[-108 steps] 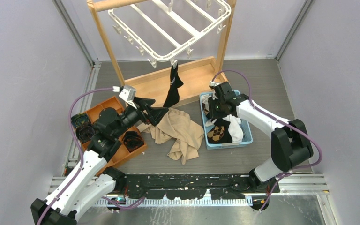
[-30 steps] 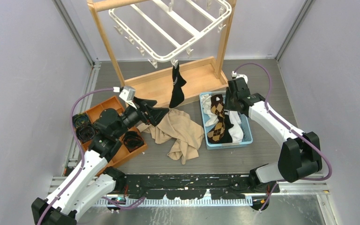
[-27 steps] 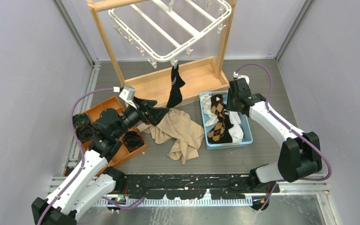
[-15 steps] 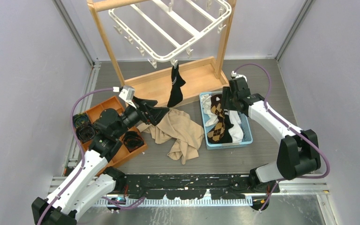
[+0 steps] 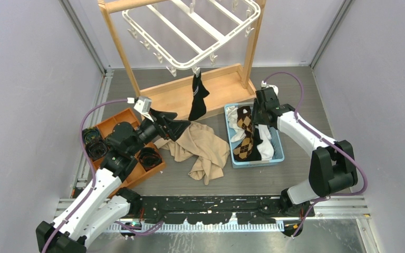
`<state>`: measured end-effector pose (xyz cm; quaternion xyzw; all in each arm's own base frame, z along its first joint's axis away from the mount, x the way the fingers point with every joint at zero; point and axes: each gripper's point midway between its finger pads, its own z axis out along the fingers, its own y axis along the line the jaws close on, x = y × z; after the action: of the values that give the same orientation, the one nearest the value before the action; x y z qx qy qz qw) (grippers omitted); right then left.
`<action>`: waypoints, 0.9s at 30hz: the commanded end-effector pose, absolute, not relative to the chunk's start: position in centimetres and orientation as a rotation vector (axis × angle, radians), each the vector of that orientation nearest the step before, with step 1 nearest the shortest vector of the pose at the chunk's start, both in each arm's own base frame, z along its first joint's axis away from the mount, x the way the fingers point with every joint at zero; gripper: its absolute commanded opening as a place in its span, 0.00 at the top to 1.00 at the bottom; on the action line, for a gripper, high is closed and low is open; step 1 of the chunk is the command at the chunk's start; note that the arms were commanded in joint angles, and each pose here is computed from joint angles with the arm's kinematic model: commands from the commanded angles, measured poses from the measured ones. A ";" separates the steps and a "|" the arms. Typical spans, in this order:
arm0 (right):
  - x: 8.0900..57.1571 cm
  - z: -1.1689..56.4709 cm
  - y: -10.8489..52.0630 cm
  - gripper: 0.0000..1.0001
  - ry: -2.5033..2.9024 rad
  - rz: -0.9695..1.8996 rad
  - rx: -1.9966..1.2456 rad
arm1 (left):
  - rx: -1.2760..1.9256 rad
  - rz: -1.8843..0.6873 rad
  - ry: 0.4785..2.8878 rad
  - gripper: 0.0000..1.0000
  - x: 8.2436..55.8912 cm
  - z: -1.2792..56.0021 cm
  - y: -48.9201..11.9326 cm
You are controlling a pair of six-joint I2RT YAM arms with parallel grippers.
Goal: Clip the socks to the hanger
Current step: Pick up the sock from the bin.
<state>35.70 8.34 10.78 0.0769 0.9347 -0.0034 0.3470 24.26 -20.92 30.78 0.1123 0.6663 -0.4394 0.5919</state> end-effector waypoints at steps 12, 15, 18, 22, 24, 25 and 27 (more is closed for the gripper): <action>34.6 10.0 7.8 0.69 2.454 -0.024 0.210 | 0.262 -1.028 1.489 0.16 24.1 32.1 -20.7; 34.8 11.0 8.1 0.84 2.426 0.008 0.184 | 0.262 -1.028 1.484 0.16 24.0 32.2 -20.7; 34.9 13.1 7.9 0.96 2.362 0.014 0.140 | 0.267 -1.033 1.469 0.16 23.8 32.5 -20.7; 34.4 17.5 8.3 0.99 2.236 0.079 0.020 | 0.283 -1.058 1.400 0.16 23.3 33.9 -20.7; 33.9 19.9 8.6 0.99 2.157 0.119 -0.037 | 0.293 -1.069 1.348 0.16 22.9 35.0 -20.7; 33.6 21.0 8.6 0.99 2.119 0.129 -0.064 | 0.302 -1.076 1.325 0.15 22.7 35.5 -20.8; 32.9 23.3 8.5 0.99 2.043 0.147 -0.089 | 0.321 -1.084 1.273 0.14 22.2 36.7 -20.8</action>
<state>33.12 8.16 17.49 0.0089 0.9020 0.0358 0.4302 23.62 -20.85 32.24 0.1181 0.6357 -0.4539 0.6131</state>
